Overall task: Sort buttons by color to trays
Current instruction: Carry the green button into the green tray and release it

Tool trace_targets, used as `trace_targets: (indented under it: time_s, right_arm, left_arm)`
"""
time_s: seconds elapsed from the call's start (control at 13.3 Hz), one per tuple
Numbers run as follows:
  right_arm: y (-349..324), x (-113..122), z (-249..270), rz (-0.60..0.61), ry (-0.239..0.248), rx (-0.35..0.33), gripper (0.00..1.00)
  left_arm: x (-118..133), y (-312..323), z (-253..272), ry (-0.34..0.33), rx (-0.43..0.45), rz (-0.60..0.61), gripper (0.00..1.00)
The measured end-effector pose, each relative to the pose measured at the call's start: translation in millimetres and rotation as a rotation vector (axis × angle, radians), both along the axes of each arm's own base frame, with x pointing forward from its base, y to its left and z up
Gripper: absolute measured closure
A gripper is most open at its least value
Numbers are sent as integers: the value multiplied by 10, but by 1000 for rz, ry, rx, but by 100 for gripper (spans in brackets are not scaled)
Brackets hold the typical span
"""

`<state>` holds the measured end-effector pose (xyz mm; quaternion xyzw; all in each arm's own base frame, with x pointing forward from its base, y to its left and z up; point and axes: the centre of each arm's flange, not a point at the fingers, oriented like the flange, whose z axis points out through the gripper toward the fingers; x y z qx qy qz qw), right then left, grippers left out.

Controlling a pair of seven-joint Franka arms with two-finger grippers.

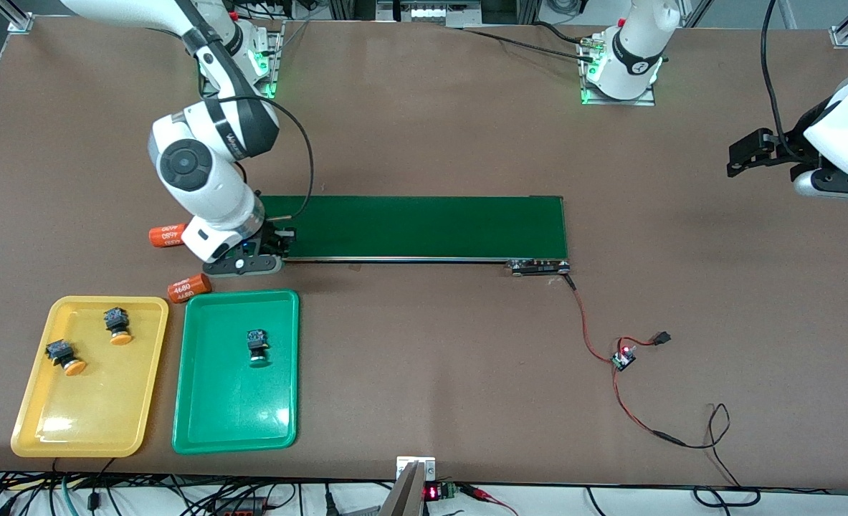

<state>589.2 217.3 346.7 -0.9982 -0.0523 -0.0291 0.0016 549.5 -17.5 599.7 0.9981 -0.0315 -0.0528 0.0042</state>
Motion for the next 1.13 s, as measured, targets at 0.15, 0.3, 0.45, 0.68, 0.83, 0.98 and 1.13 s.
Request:
trace_targets:
  time_s: [0.15, 0.3, 0.45, 0.68, 0.83, 0.98, 1.13]
  right_arm:
    - [-283, 279, 124, 27, -34, -1, 59]
    - [-730, 580, -57, 56, -29, -14, 59]
    - [-1211, 855, -405, 84, -24, -24, 59]
    - [-1547, 1058, -845, 100, -34, -23, 59]
    - [-1530, 1085, -936, 117, -39, -34, 59]
    - [-1518, 1115, -949, 129, -69, -41, 59]
    - [-1562, 1147, -1017, 126, -98, -40, 59]
  left_arm:
    - [1, 5, -1, 0, -4, 2, 0]
    - [16, -4, -27, 3, -6, 1, 0]
    - [37, -3, -57, 5, -6, 1, 0]
    - [41, 6, -54, 3, -6, 3, 0]
    - [41, 6, -53, 2, -6, 3, 0]
    - [41, 6, -53, 2, -6, 3, 0]
    - [41, 7, -52, 2, -6, 3, 0]
